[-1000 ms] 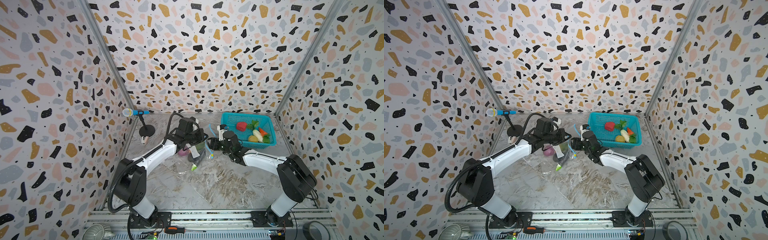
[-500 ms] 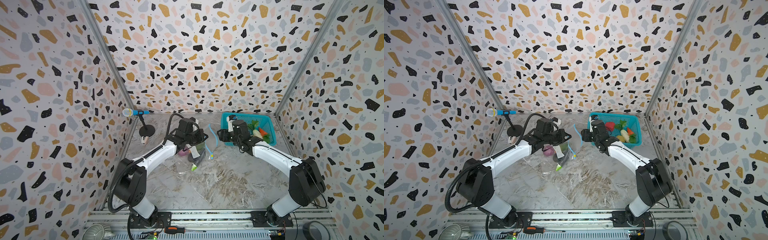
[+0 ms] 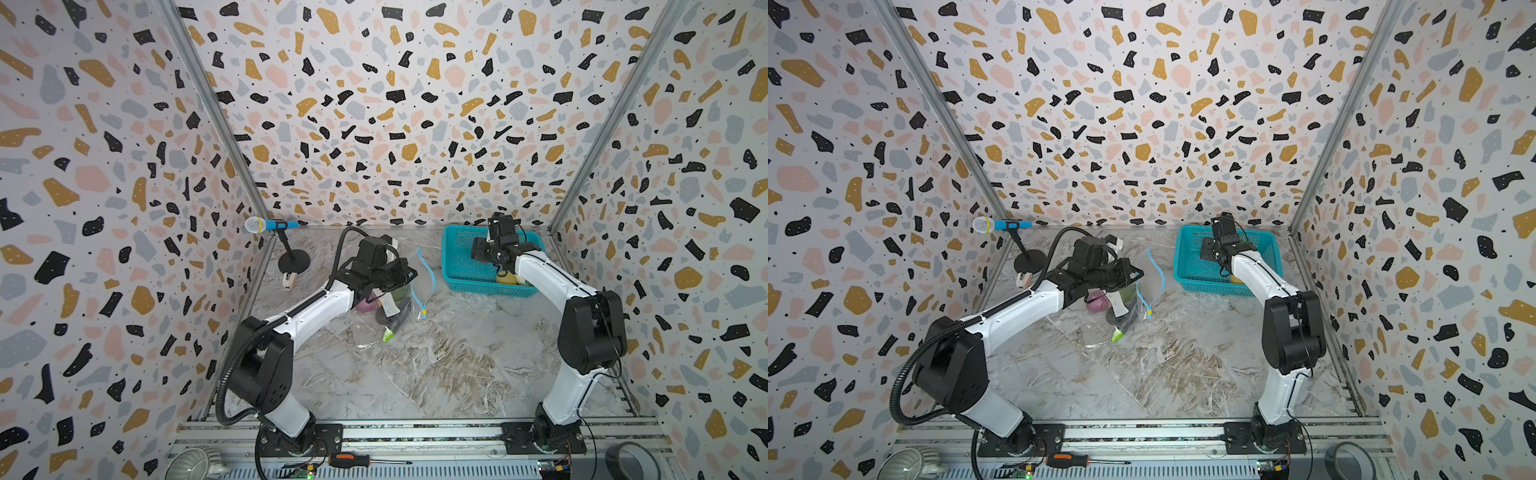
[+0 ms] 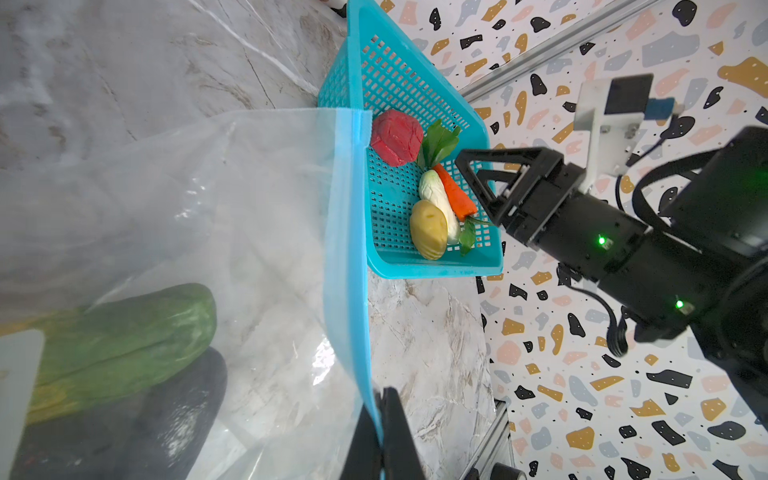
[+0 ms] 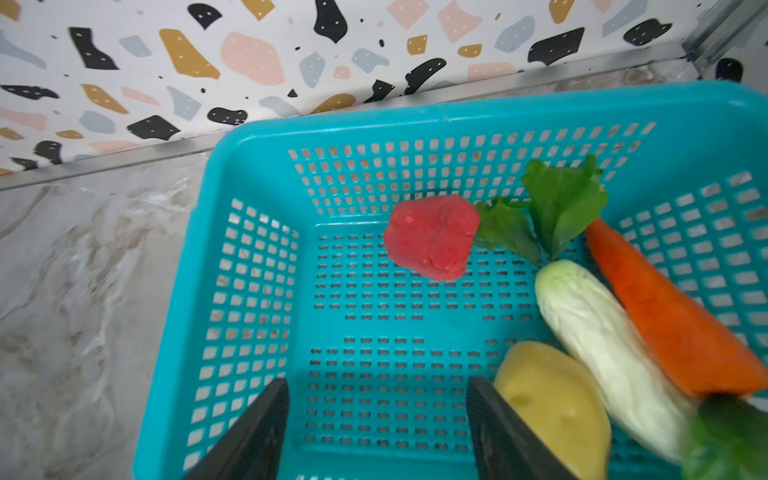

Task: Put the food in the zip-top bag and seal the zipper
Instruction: 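Open the right gripper and move it back over the teal basket, then lower the right gripper onto the red pepper and grasp it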

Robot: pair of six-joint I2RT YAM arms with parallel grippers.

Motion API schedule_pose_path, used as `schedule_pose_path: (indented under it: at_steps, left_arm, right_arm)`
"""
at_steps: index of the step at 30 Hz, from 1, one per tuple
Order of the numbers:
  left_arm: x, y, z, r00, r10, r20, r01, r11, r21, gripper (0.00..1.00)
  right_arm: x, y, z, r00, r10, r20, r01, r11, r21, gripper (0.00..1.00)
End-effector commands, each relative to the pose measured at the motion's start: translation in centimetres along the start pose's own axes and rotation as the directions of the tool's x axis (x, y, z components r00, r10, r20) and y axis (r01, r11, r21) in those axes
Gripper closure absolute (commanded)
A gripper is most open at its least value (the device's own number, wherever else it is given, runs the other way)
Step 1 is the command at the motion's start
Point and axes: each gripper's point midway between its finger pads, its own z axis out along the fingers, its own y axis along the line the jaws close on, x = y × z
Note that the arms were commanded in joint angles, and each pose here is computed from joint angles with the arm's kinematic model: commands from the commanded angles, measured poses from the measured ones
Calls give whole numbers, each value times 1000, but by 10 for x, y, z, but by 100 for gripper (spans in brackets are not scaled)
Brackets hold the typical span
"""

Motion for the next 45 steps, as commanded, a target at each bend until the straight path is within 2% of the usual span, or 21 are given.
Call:
schedule_pose_path:
  at_steps: [1,18,22,33,45]
  left_arm:
    - [-3,-13,1,1000,26,10,-27,999,48,100]
    - [-2,-9,11,1000,20,-15,-19,999,42,100]
    - [-2,-7,14,1000,16,-21,-15,999,38,100]
    - [-1,-3,18,999,12,-31,-11,999,31,100]
    - [1,0,19,999,11,-36,-11,1000,24,100]
  right_arm:
    - [-8,-11,-1,998,-54,-28,55,996,64,28]
    - [-19,-33,68,988,-82,-132,100,985,141,26]
    - [-17,-38,77,986,-82,-144,103,983,149,23]
    - [-15,-36,97,984,-82,-156,102,988,120,6]
    - [-15,-33,112,985,-76,-154,94,989,116,5]
